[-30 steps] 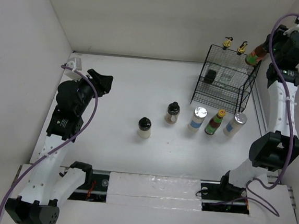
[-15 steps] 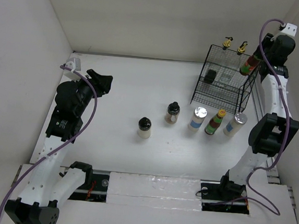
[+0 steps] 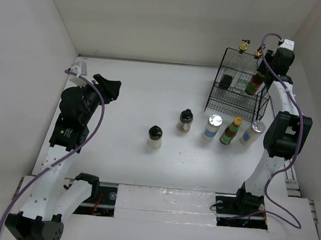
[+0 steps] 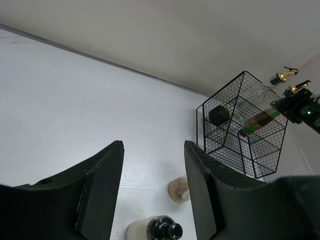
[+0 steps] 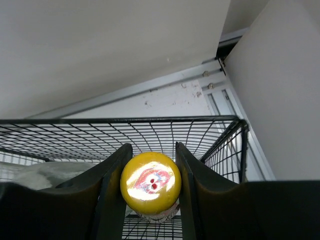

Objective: Organize the condiment bottles

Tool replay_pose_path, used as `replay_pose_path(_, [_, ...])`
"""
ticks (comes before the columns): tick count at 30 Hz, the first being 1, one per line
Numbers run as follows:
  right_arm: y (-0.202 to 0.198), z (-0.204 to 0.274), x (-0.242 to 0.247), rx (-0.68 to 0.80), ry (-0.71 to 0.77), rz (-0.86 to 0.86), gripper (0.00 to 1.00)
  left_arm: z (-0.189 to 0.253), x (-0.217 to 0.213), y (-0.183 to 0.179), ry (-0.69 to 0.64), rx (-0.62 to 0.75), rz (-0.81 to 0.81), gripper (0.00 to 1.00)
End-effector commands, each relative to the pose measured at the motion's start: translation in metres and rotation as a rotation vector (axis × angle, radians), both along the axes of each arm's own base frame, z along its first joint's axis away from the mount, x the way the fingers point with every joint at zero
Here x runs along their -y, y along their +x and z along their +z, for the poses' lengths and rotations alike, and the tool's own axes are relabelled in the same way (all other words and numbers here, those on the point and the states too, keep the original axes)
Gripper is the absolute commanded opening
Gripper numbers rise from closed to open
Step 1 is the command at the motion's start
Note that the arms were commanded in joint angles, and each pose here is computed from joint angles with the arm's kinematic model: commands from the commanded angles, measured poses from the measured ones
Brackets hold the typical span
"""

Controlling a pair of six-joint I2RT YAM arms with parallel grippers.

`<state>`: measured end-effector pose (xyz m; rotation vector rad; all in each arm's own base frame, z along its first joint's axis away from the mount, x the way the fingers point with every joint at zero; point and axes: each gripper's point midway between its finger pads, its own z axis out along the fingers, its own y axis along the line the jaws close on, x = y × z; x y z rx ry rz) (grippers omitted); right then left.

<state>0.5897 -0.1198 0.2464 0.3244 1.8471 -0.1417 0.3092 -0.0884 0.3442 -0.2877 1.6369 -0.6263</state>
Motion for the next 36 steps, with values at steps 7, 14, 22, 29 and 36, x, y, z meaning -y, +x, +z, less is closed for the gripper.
replay_pose_path(7, [0.008,0.057,-0.001,0.184,-0.051,-0.035,0.24,0.022,-0.001,0.000,-0.009,0.076,0.002,0.47])
replay_pose_path(14, [-0.015,0.094,-0.001,0.243,-0.059,-0.079,0.55,0.022,-0.001,0.000,-0.009,0.076,0.002,0.47])
replay_pose_path(22, [-0.066,0.158,-0.015,0.361,-0.051,-0.093,0.65,0.025,0.000,-0.004,-0.020,0.085,-0.007,0.47])
replay_pose_path(29, [-0.137,0.118,-0.115,0.370,0.126,0.072,0.04,0.023,0.002,-0.004,-0.029,0.082,-0.019,0.47])
replay_pose_path(36, [-0.213,0.056,-0.157,0.250,0.109,0.084,0.57,0.020,0.003,-0.001,-0.027,0.072,-0.021,0.47])
